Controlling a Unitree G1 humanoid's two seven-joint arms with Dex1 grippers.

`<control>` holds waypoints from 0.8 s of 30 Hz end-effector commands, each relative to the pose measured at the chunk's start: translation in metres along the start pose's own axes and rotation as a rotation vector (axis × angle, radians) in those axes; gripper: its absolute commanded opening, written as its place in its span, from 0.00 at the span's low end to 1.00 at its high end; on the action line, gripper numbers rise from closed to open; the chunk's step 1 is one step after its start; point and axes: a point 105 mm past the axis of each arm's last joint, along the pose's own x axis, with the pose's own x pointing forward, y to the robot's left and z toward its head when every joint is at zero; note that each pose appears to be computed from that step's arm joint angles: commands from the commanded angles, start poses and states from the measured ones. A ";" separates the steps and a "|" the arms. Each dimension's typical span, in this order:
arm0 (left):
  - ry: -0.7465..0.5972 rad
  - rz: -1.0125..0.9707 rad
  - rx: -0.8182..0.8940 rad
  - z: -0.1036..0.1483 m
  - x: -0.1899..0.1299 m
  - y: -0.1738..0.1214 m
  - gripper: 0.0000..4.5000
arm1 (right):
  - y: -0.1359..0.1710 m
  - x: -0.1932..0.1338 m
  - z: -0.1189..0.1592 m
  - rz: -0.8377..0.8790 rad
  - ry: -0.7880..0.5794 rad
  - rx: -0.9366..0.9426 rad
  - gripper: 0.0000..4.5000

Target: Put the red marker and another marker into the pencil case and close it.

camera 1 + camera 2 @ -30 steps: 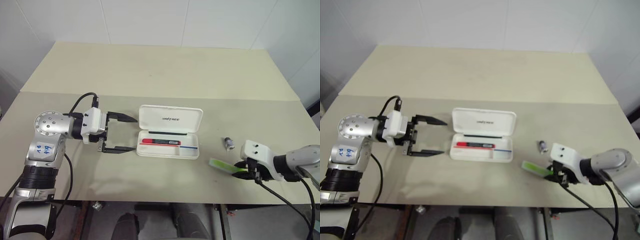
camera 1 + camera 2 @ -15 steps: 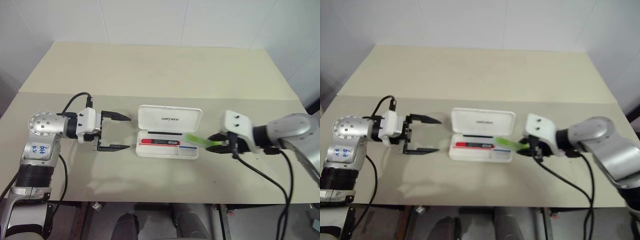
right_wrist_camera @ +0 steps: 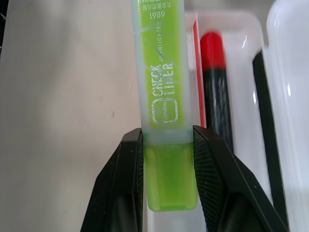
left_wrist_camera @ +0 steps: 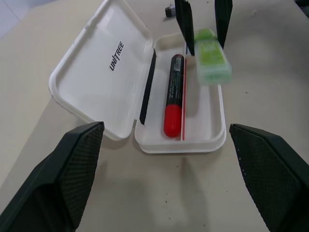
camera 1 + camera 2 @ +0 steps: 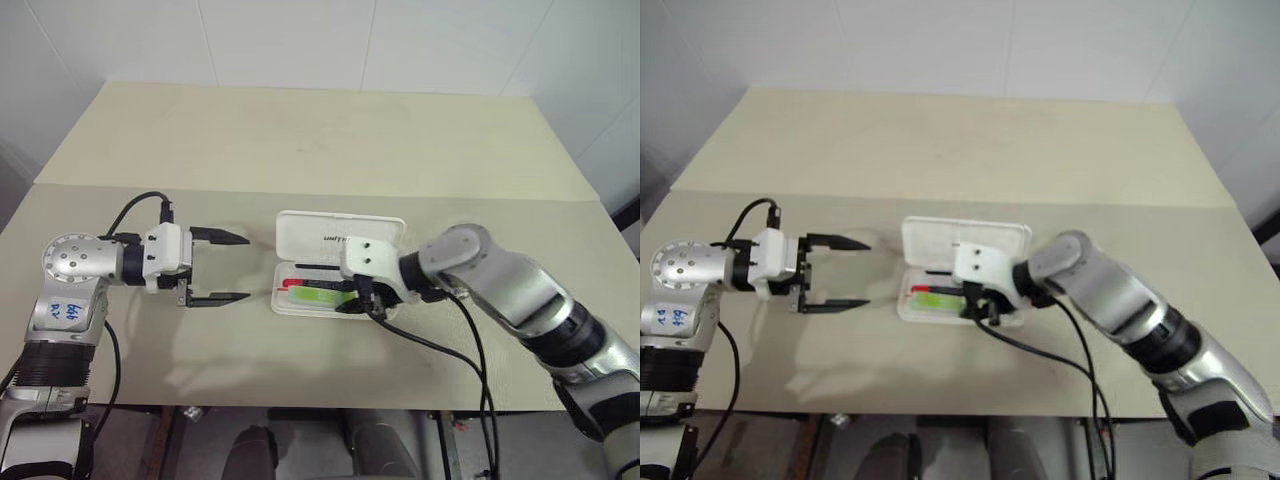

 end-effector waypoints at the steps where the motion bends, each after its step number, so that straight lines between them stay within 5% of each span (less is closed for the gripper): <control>1: -0.003 0.038 0.050 0.011 -0.006 0.004 1.00 | -0.004 0.002 0.007 -0.015 -0.001 -0.016 0.24; 24: 0.014 0.079 0.034 0.013 -0.012 -0.002 1.00 | -0.006 0.021 0.002 0.019 0.032 0.005 0.24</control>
